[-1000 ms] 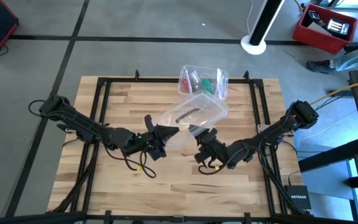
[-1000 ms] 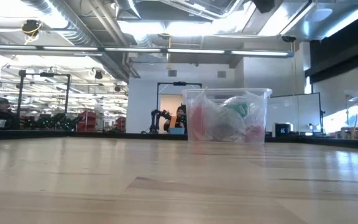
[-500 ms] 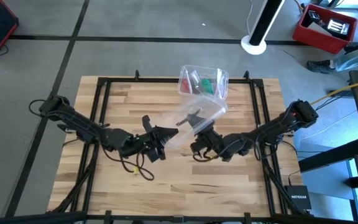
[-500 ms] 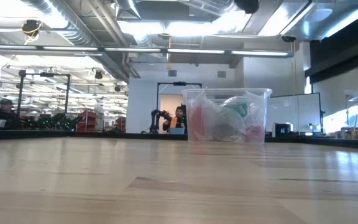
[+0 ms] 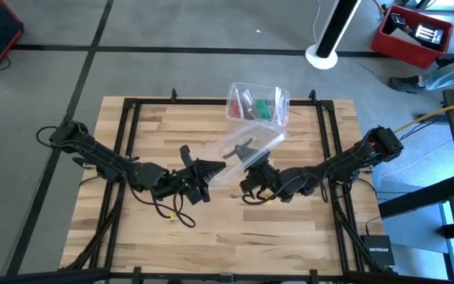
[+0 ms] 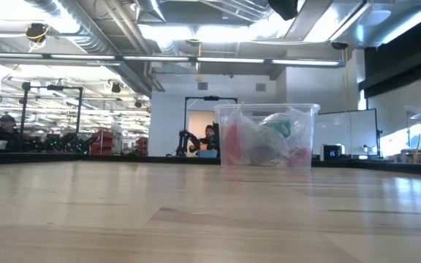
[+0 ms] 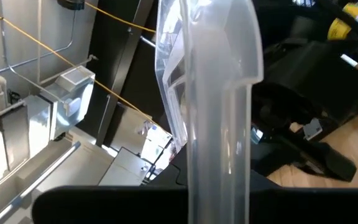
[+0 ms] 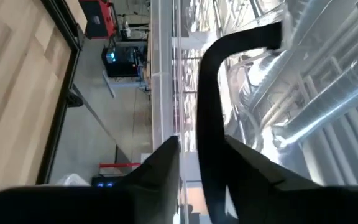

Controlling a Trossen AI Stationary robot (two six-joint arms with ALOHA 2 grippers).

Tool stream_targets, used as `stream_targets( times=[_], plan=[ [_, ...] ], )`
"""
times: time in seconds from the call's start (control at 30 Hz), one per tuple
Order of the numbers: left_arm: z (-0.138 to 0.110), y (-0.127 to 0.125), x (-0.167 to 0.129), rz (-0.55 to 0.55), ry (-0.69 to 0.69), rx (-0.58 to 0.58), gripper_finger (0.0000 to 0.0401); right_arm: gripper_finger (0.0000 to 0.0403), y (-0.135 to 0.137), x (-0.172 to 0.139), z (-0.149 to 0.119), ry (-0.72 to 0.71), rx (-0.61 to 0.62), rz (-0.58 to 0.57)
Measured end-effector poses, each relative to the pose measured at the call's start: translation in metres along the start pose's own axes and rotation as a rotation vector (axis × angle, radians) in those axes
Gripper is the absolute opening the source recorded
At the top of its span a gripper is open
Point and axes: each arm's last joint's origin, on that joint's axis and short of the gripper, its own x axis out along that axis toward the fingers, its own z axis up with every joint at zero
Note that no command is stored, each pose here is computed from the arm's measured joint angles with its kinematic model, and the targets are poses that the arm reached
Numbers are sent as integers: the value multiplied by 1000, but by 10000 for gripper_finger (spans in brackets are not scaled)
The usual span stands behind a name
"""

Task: Roll bandage
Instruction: Close the transparent bin

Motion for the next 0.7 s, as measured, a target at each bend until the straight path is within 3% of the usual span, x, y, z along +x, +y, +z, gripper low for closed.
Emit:
stream_targets(
  times=[0.2,0.7],
  plan=[
    [-1,-1,0,-7,9,-3,5,51,4,-1,0,35,26,27],
    [-17,-8,8,-41,150,-26,6,51,25,-16,6,6,234,143]
  ],
)
